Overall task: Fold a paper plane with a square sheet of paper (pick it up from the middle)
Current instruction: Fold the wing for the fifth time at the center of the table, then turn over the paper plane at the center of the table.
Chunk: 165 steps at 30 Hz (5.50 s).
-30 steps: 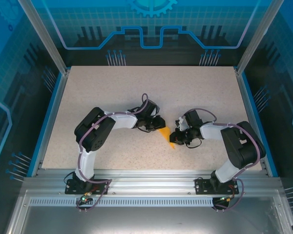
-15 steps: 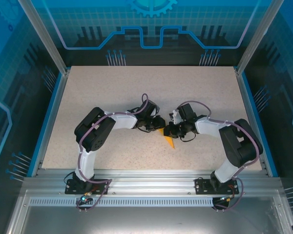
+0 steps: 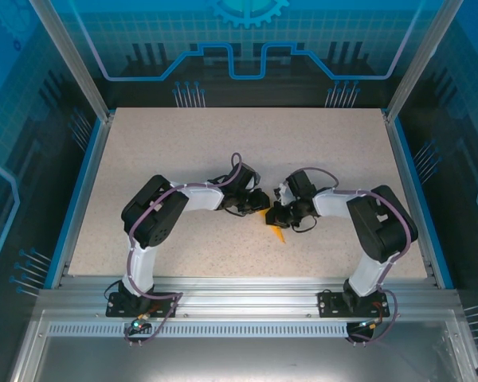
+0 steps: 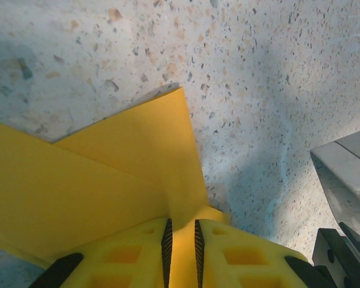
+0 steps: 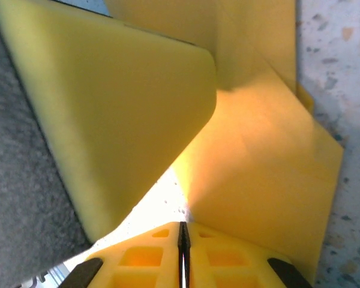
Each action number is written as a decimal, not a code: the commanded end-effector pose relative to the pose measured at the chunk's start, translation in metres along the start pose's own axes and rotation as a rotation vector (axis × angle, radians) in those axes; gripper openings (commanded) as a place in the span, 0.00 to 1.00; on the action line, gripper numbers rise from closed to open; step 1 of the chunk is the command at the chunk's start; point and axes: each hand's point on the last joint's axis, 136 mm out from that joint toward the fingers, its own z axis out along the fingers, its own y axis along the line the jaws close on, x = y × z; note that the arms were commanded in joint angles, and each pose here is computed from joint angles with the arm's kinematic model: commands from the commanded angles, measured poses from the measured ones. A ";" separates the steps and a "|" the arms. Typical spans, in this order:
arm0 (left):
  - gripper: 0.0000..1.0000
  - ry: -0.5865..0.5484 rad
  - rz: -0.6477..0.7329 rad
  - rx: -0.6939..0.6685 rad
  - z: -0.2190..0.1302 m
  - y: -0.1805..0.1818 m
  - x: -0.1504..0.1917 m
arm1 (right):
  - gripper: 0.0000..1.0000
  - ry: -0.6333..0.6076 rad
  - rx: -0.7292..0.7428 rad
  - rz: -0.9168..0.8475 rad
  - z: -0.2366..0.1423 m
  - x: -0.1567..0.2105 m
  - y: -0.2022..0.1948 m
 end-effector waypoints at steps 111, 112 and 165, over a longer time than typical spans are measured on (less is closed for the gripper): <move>0.33 -0.130 0.011 -0.423 -0.068 0.002 0.057 | 0.55 -0.058 0.022 -0.200 -0.042 0.004 0.003; 0.33 -0.129 0.014 -0.422 -0.068 0.002 0.057 | 0.55 -0.054 0.022 -0.206 -0.041 0.003 0.004; 0.43 -0.289 -0.022 -0.375 -0.124 0.004 0.051 | 0.06 -0.110 0.576 -0.351 -0.060 -0.019 0.006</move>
